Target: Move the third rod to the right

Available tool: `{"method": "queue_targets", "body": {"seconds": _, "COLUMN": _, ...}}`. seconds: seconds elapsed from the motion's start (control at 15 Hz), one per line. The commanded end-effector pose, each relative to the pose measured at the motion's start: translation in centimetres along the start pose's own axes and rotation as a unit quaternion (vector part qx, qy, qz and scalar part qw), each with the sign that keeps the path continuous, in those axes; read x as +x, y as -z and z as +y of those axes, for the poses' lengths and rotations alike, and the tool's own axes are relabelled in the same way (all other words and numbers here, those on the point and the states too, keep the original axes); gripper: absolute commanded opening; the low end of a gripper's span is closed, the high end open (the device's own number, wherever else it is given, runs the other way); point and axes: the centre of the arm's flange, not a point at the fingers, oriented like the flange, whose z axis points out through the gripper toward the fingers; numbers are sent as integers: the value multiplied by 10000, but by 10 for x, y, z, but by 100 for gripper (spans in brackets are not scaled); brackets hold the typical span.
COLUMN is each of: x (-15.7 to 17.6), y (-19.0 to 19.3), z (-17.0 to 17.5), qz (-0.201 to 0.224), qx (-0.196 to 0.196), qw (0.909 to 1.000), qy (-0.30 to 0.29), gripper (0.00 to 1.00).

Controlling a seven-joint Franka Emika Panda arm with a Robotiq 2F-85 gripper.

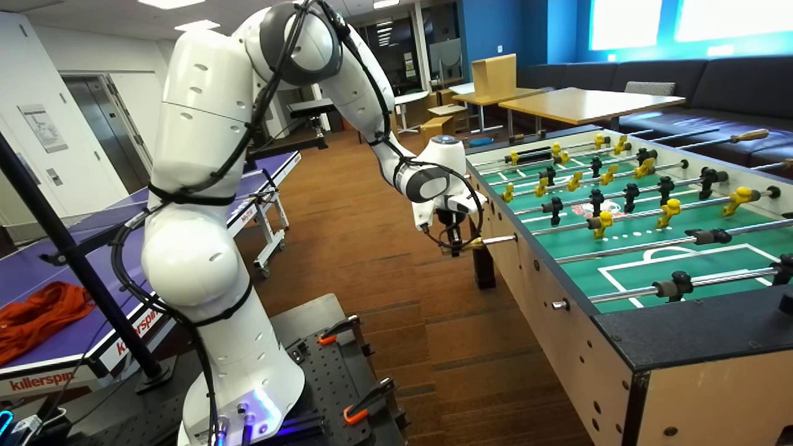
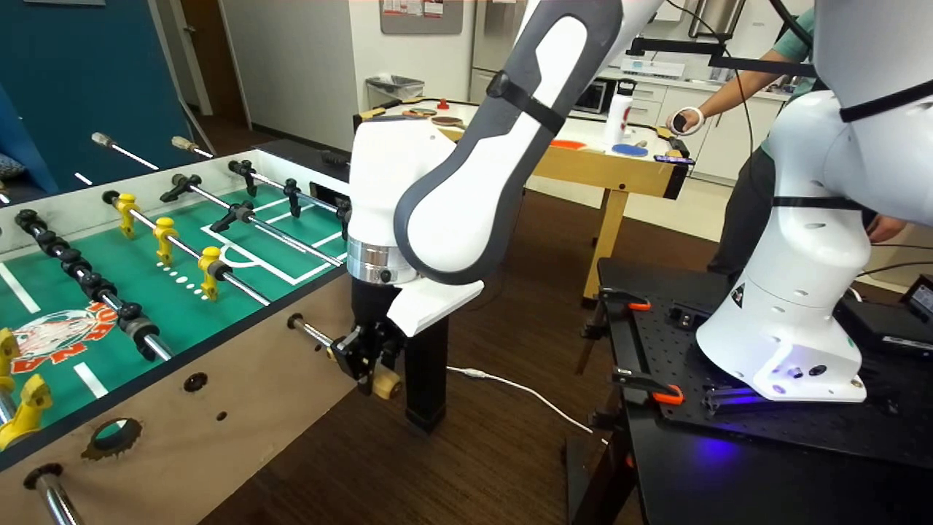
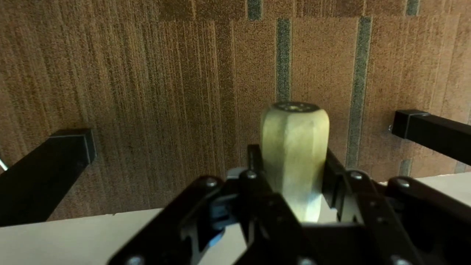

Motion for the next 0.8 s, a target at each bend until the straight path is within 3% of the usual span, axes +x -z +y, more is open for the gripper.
{"method": "queue_targets", "body": {"seconds": 0.0, "x": 59, "y": 35, "z": 27, "qz": 209, "qx": -14, "qw": 9998, "qy": 51, "gripper": 15}}
{"method": "queue_targets", "body": {"seconds": 0.6, "x": 79, "y": 36, "z": 28, "qz": 206, "qx": 8, "qw": 9997, "qy": 87, "gripper": 15}}
{"method": "queue_targets", "body": {"seconds": 0.67, "x": 77, "y": 36, "z": 28, "qz": 204, "qx": 4, "qw": 9998, "qy": 84, "gripper": 21}}
{"method": "queue_targets", "body": {"seconds": 0.73, "x": 74, "y": 37, "z": 27, "qz": 186, "qx": 21, "qw": 9998, "qy": 84, "gripper": 65}}
